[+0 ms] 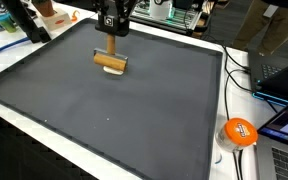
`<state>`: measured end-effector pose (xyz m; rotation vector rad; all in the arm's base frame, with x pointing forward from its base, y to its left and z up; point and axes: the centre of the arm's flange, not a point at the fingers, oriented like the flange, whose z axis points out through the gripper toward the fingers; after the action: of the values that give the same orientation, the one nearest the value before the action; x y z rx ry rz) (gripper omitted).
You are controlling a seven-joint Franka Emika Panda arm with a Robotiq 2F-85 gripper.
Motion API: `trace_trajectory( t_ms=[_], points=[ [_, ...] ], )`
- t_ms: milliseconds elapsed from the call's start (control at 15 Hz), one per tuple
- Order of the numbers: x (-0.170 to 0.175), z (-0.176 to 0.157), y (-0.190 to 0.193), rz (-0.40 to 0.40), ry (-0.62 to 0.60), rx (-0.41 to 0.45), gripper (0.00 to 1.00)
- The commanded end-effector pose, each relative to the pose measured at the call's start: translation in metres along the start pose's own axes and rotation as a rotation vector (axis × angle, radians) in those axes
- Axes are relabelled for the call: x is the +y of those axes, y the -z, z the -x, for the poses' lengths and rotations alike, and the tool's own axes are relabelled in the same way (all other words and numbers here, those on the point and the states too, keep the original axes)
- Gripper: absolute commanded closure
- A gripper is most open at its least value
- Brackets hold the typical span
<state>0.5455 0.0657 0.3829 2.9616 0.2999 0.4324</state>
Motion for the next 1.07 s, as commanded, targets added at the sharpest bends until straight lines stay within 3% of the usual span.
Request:
trace_trajectory(
  t_ms=[0, 400, 467, 800, 867, 1000],
  points=[
    [-0.003, -0.019, 0.007, -0.009, 0.001, -0.049, 0.78],
    [-0.013, -0.056, 0.01, -0.014, -0.031, -0.05, 0.78],
    [-0.012, -0.037, 0.01, -0.001, 0.001, -0.044, 0.53],
    [-0.014, -0.049, 0.006, -0.01, -0.012, -0.04, 0.53],
    [-0.014, -0.049, 0.006, -0.01, -0.012, -0.04, 0.78],
    [-0.013, -0.056, 0.002, -0.006, -0.018, -0.048, 0.78]
  ],
)
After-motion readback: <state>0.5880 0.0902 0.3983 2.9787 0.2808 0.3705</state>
